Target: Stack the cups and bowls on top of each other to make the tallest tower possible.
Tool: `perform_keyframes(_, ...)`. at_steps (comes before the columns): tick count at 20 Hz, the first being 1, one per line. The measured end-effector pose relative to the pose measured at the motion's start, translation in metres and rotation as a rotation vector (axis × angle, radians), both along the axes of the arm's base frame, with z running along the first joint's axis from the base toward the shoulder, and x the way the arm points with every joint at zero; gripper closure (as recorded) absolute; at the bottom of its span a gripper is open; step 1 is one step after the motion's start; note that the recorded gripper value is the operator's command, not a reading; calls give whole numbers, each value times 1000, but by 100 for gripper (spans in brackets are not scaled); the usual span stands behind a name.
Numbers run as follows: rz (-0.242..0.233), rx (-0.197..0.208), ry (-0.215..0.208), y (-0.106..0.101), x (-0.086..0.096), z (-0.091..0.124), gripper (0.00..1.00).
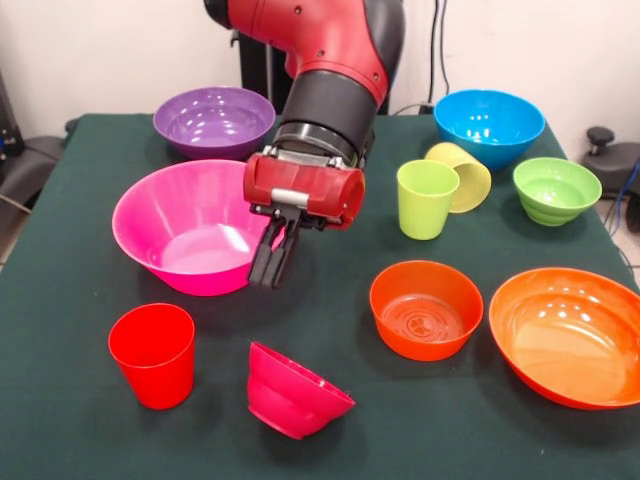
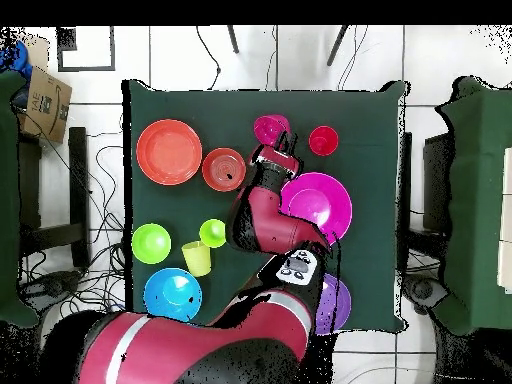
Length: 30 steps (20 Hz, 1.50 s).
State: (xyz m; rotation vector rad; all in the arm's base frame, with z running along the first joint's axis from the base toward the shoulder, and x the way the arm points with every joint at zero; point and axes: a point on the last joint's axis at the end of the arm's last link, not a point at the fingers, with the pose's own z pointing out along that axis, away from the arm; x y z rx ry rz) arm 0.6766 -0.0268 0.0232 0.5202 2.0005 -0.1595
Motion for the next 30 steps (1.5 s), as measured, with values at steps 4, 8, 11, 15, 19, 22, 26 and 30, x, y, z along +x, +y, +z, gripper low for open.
perform_keyframes(4,21,-40,-11,4,4,11,100)
perform_keyframes(8,41,-64,-27,8,11,18,100)
perform_keyframes(11,48,-74,-39,6,18,21,100)
perform_keyframes(15,56,-83,-43,5,23,17,100)
perform_keyframes(19,66,-91,-44,5,26,14,100)
perform_keyframes(22,78,-99,-43,7,27,13,100)
perform_keyframes(26,103,-110,-39,9,27,11,100)
perform_keyframes(30,137,-120,-29,13,26,6,100)
